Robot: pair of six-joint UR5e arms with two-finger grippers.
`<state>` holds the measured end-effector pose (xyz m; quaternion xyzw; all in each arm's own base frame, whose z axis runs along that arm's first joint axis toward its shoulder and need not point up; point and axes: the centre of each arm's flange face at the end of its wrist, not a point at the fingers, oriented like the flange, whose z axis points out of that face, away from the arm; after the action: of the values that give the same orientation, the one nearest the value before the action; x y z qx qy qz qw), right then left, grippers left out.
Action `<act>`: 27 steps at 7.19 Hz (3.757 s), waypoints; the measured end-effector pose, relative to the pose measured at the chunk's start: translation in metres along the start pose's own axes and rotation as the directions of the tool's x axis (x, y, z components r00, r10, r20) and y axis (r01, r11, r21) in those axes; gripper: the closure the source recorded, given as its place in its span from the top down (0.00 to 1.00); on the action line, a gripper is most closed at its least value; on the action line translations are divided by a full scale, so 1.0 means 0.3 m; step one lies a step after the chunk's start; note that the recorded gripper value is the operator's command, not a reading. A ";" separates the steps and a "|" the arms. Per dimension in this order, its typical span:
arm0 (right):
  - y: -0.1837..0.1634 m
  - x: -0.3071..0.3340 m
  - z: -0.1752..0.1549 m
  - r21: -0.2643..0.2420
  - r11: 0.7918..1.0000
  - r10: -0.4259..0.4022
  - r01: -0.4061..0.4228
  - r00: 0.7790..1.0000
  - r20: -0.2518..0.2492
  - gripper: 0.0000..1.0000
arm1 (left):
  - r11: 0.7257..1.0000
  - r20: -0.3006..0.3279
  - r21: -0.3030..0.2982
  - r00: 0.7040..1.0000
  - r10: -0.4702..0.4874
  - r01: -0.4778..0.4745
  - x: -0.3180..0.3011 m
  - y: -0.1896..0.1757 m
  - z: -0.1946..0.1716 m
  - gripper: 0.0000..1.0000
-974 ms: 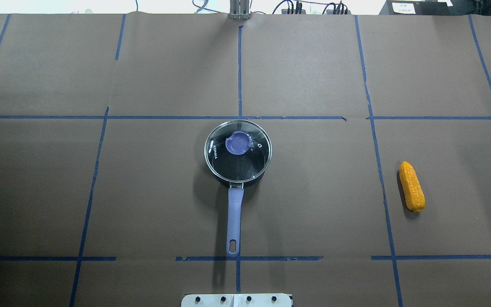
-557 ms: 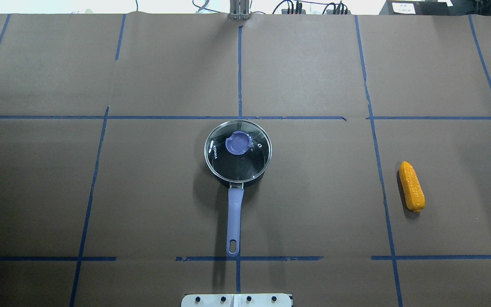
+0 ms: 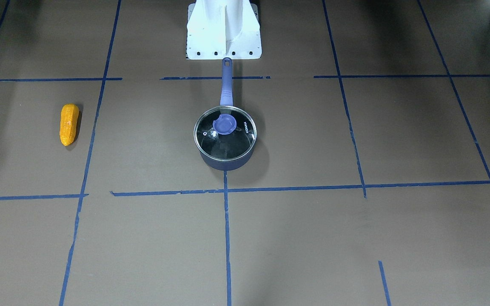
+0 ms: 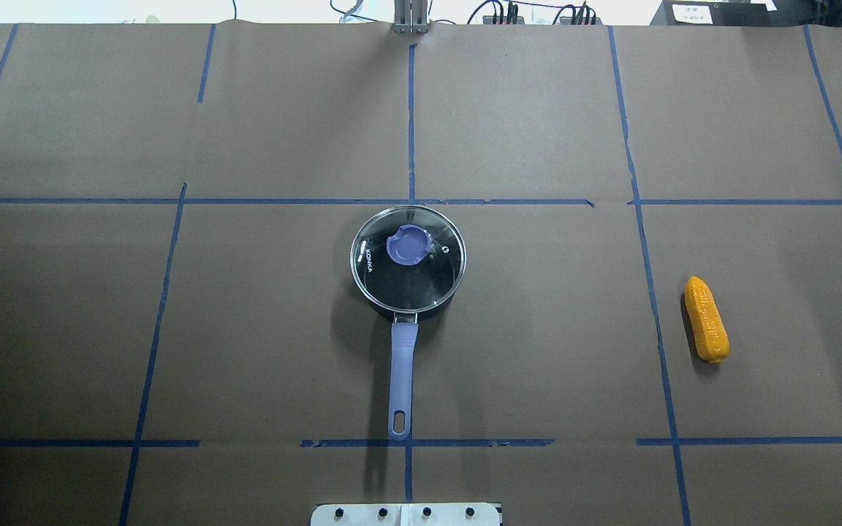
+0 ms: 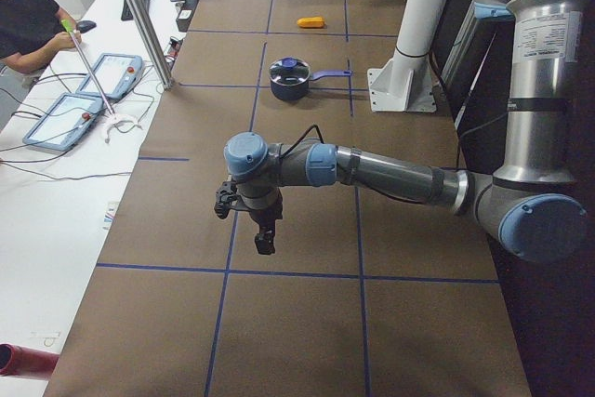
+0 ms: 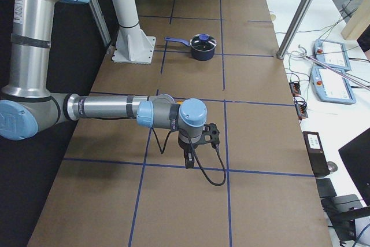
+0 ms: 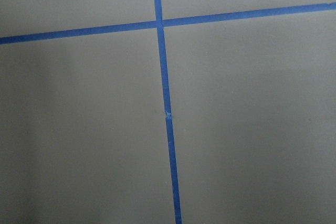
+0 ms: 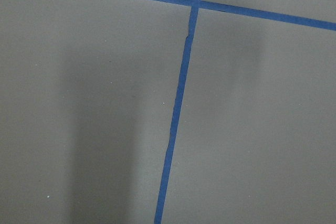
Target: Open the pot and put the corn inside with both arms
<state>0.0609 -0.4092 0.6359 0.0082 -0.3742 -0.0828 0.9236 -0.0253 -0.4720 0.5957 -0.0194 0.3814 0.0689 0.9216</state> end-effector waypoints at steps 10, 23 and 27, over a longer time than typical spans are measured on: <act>-0.042 -0.088 0.025 0.037 0.996 -0.089 0.086 0.992 0.089 1.00 | 0.984 -0.154 0.006 0.973 -0.173 0.176 1.808 -0.132 -0.007 1.00; -0.035 -0.086 0.036 0.031 0.996 -0.085 0.082 0.992 0.093 1.00 | 0.900 -0.043 0.041 0.901 -0.433 0.434 2.582 -0.354 0.219 0.97; -0.033 -0.085 0.037 0.030 0.996 -0.083 0.080 0.992 0.095 1.00 | 0.899 -0.057 0.041 0.900 -0.433 0.435 2.550 -0.350 0.259 0.00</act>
<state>0.0337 -0.4144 0.6255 0.0315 -0.4184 -0.1159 0.9003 0.5792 -0.4830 0.1092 -0.0814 0.3906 -0.1487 0.9048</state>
